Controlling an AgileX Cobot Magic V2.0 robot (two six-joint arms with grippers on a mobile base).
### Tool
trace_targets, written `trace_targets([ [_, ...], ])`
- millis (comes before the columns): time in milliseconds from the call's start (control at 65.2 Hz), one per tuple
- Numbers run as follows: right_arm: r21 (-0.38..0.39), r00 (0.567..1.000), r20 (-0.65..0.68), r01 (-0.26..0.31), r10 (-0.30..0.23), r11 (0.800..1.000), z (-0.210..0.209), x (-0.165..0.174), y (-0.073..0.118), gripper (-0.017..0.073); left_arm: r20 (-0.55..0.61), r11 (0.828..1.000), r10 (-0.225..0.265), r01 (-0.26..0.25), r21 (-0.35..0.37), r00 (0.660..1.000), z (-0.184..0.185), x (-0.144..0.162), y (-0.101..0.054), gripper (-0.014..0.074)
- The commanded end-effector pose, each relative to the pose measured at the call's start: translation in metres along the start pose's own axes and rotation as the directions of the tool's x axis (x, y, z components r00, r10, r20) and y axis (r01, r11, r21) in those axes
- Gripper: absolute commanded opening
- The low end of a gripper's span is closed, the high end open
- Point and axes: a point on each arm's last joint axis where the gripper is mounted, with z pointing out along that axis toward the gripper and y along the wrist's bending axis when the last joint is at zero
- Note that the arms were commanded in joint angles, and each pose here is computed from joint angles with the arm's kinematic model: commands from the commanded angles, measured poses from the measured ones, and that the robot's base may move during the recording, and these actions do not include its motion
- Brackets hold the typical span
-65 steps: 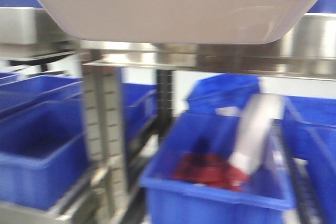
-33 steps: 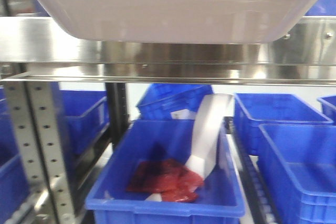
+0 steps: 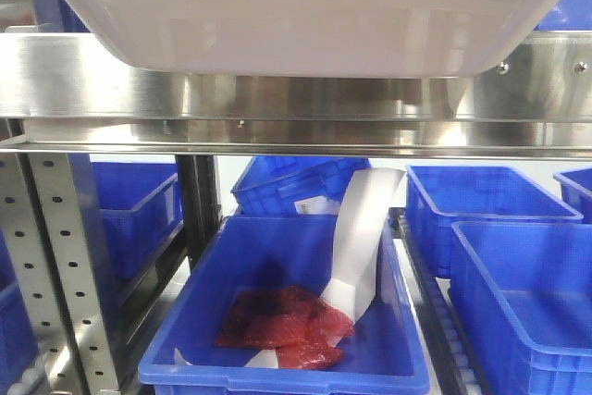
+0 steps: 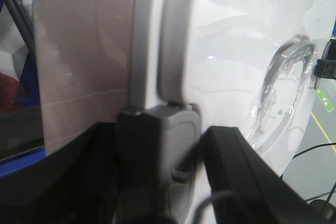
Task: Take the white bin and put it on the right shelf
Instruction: 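Push the bin forward onto the upper roller shelf with both grippers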
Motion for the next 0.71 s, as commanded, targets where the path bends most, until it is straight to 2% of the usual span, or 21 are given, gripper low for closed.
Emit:
trace_targets([
  [0, -0.221, 0.999, 0.051, 0.013, -0.002, 0.975, -0.0099, -0.0084, 0.0356, 0.0328, 0.091, 0.988, -0.010, -0.004, 0.151, 0.996, -0.0092, -0.0115, -0.0302, 0.0176],
  [690, -0.221, 0.999, 0.051, 0.013, -0.002, 0.975, -0.0099, -0.0084, 0.0356, 0.0328, 0.091, 0.988, -0.010, -0.004, 0.151, 0.996, -0.0092, -0.0115, -0.0302, 0.0176],
])
